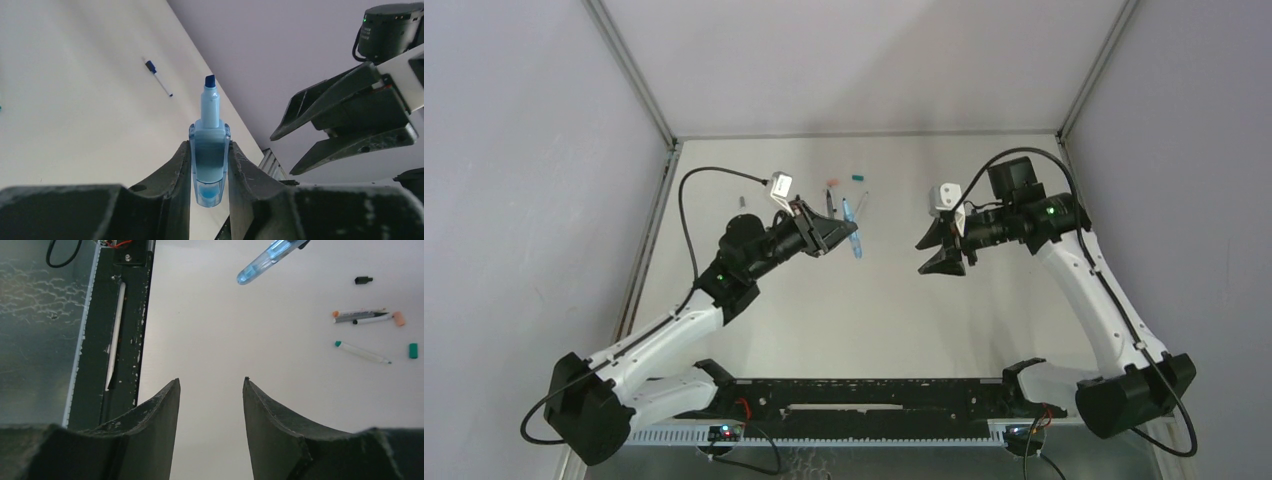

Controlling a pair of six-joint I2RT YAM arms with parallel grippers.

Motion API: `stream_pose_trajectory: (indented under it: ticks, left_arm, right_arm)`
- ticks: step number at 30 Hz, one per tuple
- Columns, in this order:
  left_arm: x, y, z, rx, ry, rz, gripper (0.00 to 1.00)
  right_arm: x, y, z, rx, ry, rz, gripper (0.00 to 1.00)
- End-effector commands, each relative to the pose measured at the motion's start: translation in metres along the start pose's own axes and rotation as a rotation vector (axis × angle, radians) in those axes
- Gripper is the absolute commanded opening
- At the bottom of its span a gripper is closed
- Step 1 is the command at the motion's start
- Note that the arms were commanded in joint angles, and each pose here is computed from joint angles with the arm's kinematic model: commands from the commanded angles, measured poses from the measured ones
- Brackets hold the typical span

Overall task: Insert the pens into the pen caps
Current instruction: Pick up the pen from the center of the board.

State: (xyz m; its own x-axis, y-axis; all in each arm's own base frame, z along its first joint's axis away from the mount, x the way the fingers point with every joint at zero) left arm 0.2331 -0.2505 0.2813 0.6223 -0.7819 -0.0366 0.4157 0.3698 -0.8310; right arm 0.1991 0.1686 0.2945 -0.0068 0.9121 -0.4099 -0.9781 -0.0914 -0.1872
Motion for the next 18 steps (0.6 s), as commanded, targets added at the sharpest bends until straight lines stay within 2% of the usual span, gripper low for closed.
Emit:
stream_pose_trajectory:
  ticks: [1,9,18]
  left_arm:
    - [-0.010,-0.019,0.010,0.021,-0.079,-0.073,0.04]
    - [-0.021,-0.025,0.012,0.038,-0.117,-0.112,0.04]
    - [-0.025,-0.041,0.021,0.045,-0.141,-0.150,0.05]
  right_arm:
    - [0.003,0.001,0.014,-0.105,-0.008,-0.063,0.57]
    - [0.024,0.019,0.014,-0.121,-0.060,-0.104,0.57]
    - [0.042,0.023,0.027,-0.136,-0.149,-0.270,0.57]
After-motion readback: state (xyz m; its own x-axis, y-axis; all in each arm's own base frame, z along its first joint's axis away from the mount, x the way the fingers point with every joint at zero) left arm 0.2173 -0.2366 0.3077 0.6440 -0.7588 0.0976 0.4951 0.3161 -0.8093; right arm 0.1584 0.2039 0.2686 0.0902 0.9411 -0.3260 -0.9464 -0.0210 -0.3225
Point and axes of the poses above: each gripper's point midway between its finger pads, its own x axis out along the fingers, its own y axis along the line the jaws close on, z = x × y, the point moved 4 cm from there along -x, back along the fingers, and after that the axes turned 11 degrees about -x, right-handed, at the moved point
